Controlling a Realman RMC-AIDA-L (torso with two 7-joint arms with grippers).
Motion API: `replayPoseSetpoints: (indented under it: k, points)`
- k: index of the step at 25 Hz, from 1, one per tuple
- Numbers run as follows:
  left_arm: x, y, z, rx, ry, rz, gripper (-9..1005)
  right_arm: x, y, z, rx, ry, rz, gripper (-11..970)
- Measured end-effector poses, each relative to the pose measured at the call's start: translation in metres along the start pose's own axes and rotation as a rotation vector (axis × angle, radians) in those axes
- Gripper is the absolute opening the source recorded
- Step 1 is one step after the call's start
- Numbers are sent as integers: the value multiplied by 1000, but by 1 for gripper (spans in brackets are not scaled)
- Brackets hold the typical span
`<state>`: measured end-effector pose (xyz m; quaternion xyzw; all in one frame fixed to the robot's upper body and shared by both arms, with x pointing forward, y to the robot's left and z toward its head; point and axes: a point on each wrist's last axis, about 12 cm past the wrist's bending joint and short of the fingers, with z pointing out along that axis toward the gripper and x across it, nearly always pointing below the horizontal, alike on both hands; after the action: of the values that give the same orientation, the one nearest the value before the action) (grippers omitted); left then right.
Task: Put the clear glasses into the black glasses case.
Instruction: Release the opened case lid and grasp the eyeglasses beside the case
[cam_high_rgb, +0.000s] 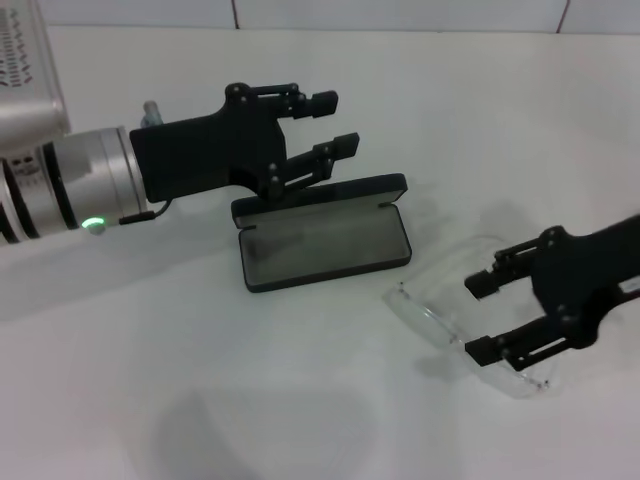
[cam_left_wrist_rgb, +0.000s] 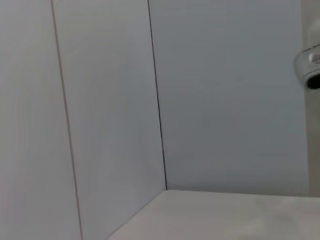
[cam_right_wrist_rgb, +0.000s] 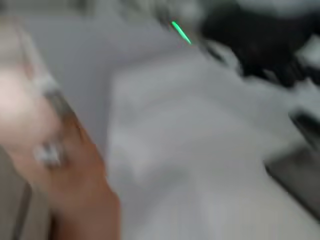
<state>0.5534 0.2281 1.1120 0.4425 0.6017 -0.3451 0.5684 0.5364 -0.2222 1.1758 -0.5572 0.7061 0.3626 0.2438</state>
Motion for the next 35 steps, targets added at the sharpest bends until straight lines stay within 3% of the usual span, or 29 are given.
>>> replayPoseSetpoints:
  k: [3, 8, 19, 25, 35]
  points:
    - [3, -2, 0, 4, 6, -9, 463, -23, -1, 16, 75, 236, 68, 815]
    - [3, -2, 1, 10, 9, -8, 463, -37, -3, 38, 127, 411, 91, 743]
    - [4, -2, 2, 18, 26, 0, 464, -29, -7, 75, 147, 482, 70, 718]
    - [5, -2, 2, 19, 26, 2, 464, -27, -14, 91, 167, 493, 45, 569]
    - [7, -3, 0, 11, 30, -4, 465, -27, -12, 96, 163, 491, 16, 389]
